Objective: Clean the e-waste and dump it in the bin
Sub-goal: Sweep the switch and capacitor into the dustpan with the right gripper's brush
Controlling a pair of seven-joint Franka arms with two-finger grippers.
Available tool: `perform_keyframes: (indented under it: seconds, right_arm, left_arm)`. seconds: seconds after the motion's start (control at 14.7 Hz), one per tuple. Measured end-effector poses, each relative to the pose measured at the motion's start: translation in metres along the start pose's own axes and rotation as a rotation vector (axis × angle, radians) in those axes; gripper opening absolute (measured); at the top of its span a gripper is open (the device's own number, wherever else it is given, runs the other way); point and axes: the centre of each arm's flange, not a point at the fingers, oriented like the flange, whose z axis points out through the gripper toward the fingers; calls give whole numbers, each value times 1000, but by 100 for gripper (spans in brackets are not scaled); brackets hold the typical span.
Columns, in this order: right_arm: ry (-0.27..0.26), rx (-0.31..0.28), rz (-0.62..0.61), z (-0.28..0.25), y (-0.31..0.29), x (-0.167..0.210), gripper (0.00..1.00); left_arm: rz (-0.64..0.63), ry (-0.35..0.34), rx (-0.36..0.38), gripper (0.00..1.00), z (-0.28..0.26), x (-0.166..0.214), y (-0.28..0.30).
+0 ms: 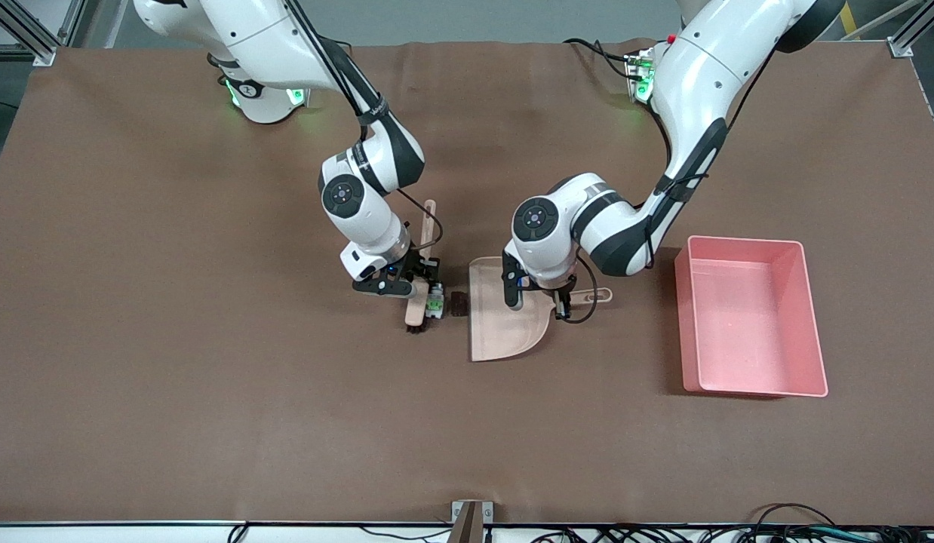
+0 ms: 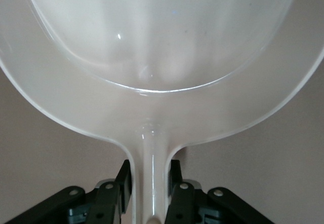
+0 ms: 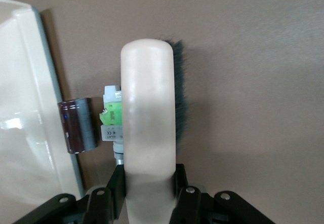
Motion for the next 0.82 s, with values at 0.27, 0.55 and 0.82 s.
perform_keyframes:
  seconds: [0.27, 0.55, 0.82]
  right_arm:
    - [7, 11, -5, 3, -8, -5, 42]
    - [7, 18, 2, 6, -14, -6, 42]
    - [10, 23, 9, 8, -19, -5, 42]
  left_arm:
    - [-13, 1, 2, 33, -2, 5, 4]
    - [-13, 0, 2, 33, -2, 5, 4]
    - [-8, -24, -11, 33, -1, 4, 7]
